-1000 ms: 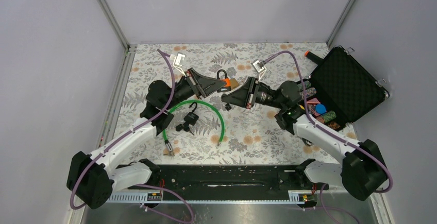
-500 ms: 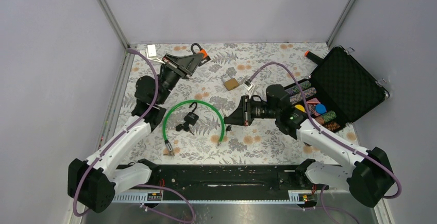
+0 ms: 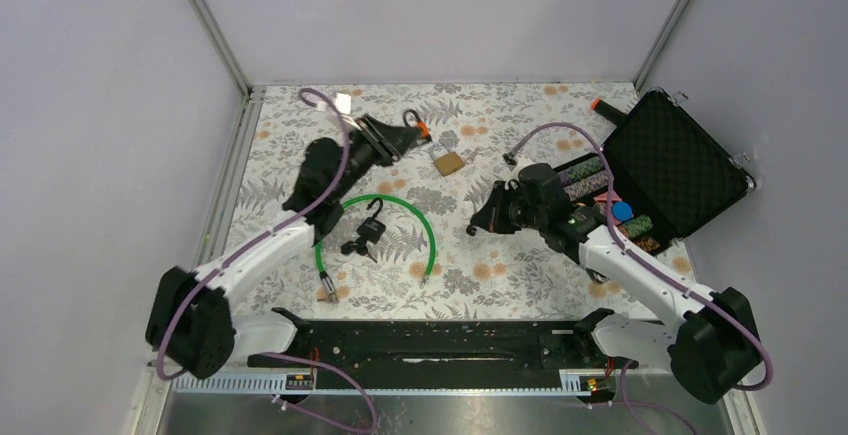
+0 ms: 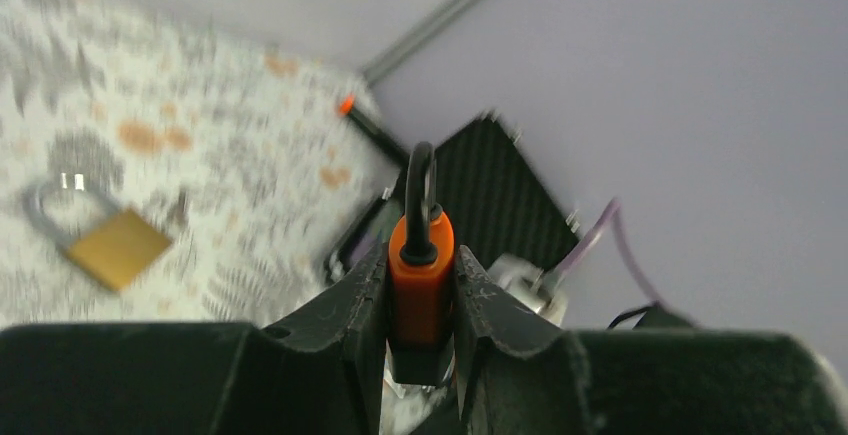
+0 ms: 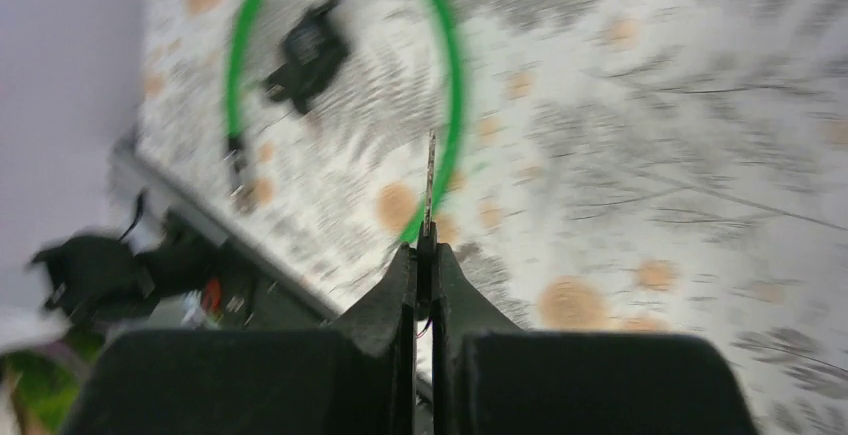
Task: Lock with the key
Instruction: Place the key at the center of the board.
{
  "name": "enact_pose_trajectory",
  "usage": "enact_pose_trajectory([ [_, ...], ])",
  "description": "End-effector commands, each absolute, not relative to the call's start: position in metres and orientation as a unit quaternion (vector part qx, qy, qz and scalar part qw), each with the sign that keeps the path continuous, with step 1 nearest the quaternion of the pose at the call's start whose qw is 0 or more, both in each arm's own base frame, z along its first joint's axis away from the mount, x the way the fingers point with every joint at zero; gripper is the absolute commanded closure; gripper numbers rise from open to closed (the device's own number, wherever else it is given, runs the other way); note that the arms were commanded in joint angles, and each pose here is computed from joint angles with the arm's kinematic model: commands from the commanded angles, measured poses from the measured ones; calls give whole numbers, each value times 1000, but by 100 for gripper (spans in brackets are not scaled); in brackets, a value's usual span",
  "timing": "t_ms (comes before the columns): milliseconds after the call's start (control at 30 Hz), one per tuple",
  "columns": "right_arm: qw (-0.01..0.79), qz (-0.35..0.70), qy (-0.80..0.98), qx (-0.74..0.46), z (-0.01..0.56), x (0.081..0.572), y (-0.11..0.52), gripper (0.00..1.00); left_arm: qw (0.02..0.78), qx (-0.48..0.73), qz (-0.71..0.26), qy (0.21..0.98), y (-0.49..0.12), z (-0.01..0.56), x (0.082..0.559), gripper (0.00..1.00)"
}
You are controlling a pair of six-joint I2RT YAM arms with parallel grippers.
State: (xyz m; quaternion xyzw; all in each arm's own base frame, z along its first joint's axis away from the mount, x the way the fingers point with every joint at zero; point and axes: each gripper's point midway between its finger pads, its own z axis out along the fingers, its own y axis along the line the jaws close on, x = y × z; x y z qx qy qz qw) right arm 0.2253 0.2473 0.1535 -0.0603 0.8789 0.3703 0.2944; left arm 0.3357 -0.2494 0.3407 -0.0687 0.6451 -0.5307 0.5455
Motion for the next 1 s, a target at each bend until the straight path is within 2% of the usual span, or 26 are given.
enact_pose_trajectory([
  [0,358,240,902,29,138,278,195,100,478,-29,-529,701,-301,273,332,100],
  [233,383,153,909,65,113,325,168,99,384,-12,-504,773,-369,172,331,100],
  [333,383,117,913,73,99,338,159,96,352,-11,-505,788,-388,140,330,98],
  [600,343,119,930,62,61,349,171,89,309,-29,-504,806,-418,87,331,89],
  [700,328,116,934,77,51,351,171,85,300,-35,-498,813,-423,77,331,77],
  [767,319,99,938,95,45,351,164,79,290,-45,-498,816,-425,73,330,64],
  [967,311,104,934,139,49,342,146,43,312,-62,-463,827,-407,81,334,30],
])
